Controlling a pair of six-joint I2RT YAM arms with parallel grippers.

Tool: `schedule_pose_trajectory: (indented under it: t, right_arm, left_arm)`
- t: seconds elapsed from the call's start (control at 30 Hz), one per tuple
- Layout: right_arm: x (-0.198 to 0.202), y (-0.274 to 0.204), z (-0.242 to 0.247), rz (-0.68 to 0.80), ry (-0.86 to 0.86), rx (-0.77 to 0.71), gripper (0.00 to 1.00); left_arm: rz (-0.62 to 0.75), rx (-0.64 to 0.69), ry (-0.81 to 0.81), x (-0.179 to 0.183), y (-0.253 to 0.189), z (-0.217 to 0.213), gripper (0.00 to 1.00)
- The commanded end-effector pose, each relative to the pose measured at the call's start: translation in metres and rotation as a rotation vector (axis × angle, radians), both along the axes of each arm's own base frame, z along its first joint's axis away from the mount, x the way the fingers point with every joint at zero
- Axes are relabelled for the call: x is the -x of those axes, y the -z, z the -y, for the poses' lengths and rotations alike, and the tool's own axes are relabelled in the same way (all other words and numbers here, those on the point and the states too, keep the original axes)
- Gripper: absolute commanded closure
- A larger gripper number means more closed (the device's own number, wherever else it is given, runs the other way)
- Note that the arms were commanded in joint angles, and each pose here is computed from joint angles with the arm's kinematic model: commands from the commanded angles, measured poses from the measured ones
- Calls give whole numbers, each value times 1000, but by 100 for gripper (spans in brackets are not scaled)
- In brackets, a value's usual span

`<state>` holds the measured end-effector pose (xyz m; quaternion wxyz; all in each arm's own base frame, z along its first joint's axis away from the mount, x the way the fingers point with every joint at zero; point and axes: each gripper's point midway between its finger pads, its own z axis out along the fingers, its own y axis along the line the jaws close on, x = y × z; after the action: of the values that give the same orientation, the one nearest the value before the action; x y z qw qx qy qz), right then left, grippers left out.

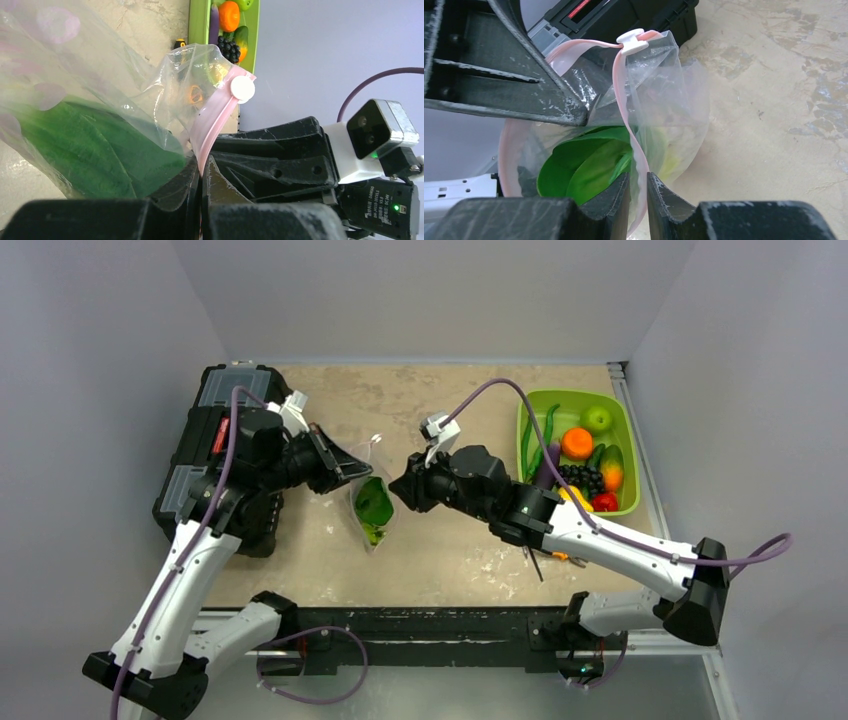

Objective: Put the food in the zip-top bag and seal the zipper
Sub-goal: Adjust the zipper food storage bag at the center of the board.

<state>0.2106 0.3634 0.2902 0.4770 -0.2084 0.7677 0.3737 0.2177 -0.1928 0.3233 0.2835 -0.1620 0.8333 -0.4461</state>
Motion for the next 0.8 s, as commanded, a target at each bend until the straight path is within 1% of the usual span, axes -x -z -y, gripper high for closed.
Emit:
schedule_pose_trajectory:
  t: [0.0, 0.07, 0.13, 0.17, 0.3, 0.4, 0.5, 0.6, 0.67, 0.7, 0.77]
  right_arm:
    - [-8, -20, -11, 57, 1, -51, 81]
    - [-12, -16, -13, 59, 13, -30, 79]
    - [-16, -13, -11, 66, 22, 6, 71]
    - [-17, -12, -10, 67, 30, 20, 69]
    - [-17, -3, -4, 59, 44, 46, 69]
    - [-11, 2, -3, 41, 28, 45, 61]
    - [-10, 9, 2, 23, 41, 64, 58]
    - [-10, 13, 9, 22, 58, 83, 58]
    - [-9, 14, 10, 27, 62, 78, 60]
    - [-9, 15, 9, 27, 58, 75, 62]
    - [-8, 18, 3, 14, 39, 64, 74]
  left_arm:
    - [59, 43, 12, 3, -17, 2, 100]
    - [63, 34, 10, 3, -17, 0, 100]
    - [67, 30, 11, 5, -17, -1, 100]
    - [70, 29, 13, 6, -18, -1, 100]
    - [72, 25, 15, 8, -17, -2, 100]
    - [72, 23, 18, 8, -17, -2, 100]
    - [72, 23, 25, 8, -17, -1, 100]
    - [69, 21, 24, 7, -15, -1, 100]
    - [63, 18, 19, 6, -13, -1, 100]
    - [62, 19, 18, 6, -13, -1, 100]
    - [60, 18, 15, 5, -12, -1, 100]
